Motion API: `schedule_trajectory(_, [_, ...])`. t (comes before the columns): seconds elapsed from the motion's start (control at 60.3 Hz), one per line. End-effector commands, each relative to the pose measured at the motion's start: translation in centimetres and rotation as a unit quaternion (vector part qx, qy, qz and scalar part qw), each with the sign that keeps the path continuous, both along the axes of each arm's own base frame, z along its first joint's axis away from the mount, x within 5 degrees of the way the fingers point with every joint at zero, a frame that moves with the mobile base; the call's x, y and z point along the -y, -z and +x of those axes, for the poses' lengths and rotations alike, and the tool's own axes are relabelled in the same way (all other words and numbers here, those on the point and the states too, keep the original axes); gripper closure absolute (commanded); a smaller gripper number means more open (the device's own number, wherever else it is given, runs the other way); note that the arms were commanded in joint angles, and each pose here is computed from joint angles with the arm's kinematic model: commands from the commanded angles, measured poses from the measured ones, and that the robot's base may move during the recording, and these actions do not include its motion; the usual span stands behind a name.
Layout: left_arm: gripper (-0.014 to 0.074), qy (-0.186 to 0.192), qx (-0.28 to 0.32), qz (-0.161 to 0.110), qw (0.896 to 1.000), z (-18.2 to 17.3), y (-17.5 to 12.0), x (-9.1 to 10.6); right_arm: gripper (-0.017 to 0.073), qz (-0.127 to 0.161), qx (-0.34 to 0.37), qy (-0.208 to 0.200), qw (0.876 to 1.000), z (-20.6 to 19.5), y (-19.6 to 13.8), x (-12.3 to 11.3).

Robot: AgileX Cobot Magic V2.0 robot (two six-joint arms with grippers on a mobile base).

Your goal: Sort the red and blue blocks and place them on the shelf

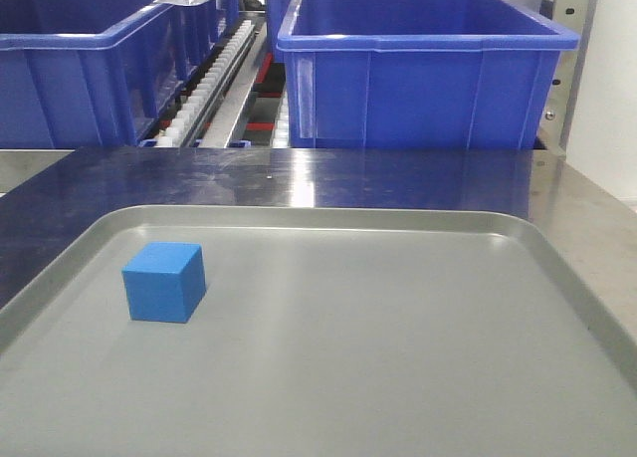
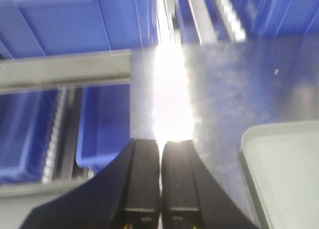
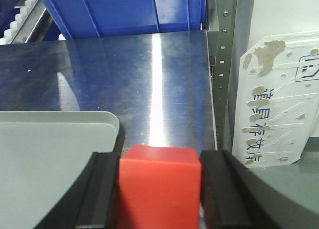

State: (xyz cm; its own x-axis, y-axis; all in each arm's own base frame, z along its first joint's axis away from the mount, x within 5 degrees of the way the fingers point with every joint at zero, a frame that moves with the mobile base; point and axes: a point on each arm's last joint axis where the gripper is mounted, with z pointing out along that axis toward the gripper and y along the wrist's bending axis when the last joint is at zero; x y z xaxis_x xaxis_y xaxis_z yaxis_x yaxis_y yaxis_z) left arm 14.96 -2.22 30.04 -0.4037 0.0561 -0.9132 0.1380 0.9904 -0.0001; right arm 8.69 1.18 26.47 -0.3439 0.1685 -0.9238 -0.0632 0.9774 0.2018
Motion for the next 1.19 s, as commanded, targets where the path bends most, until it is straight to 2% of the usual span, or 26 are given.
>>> schedule_trajectory(0.0, [0.0470, -0.001, 0.036, -0.023, 0.999, 1.0, -1.5, 0.3, 0.0501, 0.000, 0.059, 0.011, 0.998, 0.3, -1.8, 0.2])
schedule_trajectory(0.216, [0.0470, -0.009, 0.025, -0.080, 0.996, 1.1, -1.5, 0.5, 0.0501, 0.000, 0.059, 0.011, 0.998, 0.3, -1.8, 0.2])
schedule_trajectory(0.929, [0.0469, -0.009, -0.003, -0.074, 0.997, 1.5, -0.7, 0.6, 0.0501, 0.000, 0.059, 0.011, 0.998, 0.3, -1.8, 0.2])
schedule_trajectory(1.062, [0.0468, -0.009, -0.028, -0.070, 0.997, 1.6, -0.2, 0.7, 0.0501, 0.000, 0.059, 0.011, 0.998, 0.3, -1.8, 0.2])
schedule_trajectory(1.178, [0.0463, -0.010, -0.073, -0.063, 0.995, 2.0, 0.8, 0.8, 0.0501, 0.000, 0.059, 0.011, 0.998, 0.3, -1.8, 0.2])
